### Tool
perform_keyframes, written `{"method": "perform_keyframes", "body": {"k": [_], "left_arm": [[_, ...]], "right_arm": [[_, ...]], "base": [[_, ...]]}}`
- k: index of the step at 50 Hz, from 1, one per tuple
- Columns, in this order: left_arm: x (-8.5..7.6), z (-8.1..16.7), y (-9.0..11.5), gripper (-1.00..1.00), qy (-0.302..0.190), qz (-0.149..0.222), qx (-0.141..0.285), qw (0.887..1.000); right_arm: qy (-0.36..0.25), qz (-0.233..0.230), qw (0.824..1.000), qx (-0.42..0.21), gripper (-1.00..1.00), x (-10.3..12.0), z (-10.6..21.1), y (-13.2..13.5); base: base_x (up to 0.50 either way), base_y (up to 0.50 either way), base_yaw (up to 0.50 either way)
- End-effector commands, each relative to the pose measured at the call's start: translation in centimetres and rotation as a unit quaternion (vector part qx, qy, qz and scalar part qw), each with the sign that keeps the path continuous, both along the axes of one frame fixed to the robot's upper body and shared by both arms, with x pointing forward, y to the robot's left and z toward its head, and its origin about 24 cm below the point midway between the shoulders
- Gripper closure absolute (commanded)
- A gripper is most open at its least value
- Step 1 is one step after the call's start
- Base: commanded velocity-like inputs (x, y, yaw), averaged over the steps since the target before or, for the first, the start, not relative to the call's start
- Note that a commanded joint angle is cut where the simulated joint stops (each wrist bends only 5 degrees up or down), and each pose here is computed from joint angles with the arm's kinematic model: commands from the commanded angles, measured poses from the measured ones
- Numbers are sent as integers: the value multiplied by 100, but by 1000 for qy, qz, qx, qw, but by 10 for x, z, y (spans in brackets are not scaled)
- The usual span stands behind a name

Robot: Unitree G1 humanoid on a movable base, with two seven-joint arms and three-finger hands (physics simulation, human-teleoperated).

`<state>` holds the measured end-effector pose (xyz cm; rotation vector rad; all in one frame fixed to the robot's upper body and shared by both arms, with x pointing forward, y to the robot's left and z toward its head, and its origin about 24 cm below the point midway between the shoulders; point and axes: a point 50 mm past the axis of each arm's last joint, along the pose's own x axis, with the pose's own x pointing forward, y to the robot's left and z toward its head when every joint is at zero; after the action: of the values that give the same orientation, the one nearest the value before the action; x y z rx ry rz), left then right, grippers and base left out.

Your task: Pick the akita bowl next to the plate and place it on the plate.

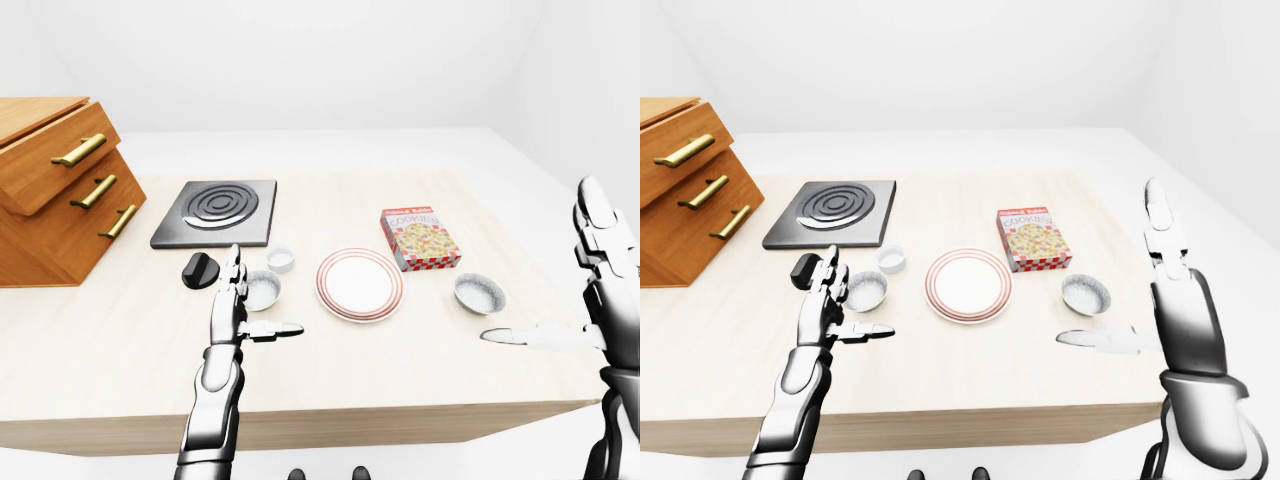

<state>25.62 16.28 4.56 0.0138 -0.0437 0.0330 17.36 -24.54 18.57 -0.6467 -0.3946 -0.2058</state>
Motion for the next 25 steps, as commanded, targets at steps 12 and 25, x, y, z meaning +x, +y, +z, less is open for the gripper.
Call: {"method": "perform_keyframes", "body": {"k": [12,25], "left_arm": [[0,1,1,-100,-3,1,2,1000],[2,1,3,-100,8,5,-20,1000]], "right_arm": [[98,-130,971,-177,-100,-28,17,-28],[141,-235,936,-219,-100,-23,-29,-50]], "base": [[0,0,0],[0,0,0]]}}
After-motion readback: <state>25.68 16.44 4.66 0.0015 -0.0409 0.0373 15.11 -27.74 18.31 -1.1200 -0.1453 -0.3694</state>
